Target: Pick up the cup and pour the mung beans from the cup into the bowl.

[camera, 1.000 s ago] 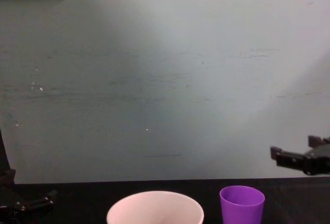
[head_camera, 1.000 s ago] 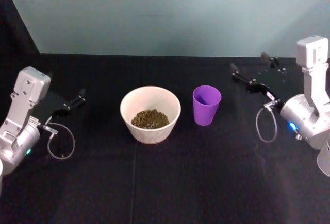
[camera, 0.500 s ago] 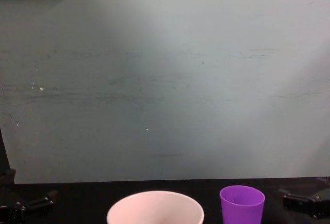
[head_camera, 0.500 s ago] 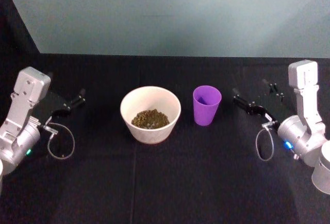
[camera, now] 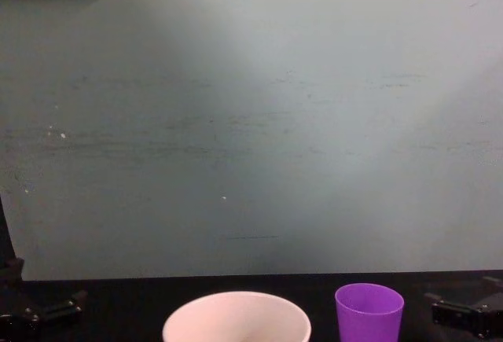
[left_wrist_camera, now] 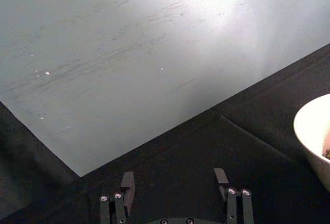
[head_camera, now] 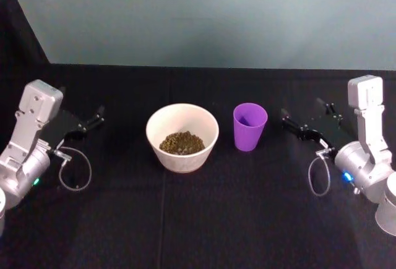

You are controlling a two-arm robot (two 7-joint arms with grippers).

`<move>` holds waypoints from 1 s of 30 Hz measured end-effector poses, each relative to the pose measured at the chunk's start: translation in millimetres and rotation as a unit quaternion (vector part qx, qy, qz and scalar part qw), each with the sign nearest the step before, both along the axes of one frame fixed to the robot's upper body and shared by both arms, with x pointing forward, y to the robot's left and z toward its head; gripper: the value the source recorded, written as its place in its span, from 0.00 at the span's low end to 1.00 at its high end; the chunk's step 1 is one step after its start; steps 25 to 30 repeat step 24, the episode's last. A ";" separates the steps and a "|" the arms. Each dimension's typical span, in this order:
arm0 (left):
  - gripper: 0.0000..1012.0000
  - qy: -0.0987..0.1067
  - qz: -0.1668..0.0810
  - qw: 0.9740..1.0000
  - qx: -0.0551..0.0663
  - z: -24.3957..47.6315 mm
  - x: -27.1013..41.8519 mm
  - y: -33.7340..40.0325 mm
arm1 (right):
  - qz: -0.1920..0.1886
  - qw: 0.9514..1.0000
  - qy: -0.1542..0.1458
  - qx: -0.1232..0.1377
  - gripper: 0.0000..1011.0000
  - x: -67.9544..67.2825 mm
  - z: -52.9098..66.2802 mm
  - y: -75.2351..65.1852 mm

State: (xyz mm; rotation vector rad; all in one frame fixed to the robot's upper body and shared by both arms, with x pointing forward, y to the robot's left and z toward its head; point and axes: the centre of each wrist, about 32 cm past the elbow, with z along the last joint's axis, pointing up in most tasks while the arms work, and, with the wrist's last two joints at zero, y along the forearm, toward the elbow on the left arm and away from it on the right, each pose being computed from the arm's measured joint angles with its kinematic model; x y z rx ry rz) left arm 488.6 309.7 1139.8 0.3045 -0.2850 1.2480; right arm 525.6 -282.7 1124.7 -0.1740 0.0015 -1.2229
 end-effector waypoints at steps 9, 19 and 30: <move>0.99 0.000 0.000 1.000 0.000 0.0 0.0 0.0 | 0.001 1.000 -0.001 0.000 0.99 0.3 0.5 0.1; 0.99 0.000 0.000 1.000 0.000 0.0 0.0 0.0 | 0.001 1.000 -0.001 -0.001 0.99 0.4 0.6 0.4; 0.99 0.000 0.000 1.000 0.000 0.0 0.0 0.0 | 0.001 1.000 -0.001 -0.001 0.99 0.4 0.6 0.4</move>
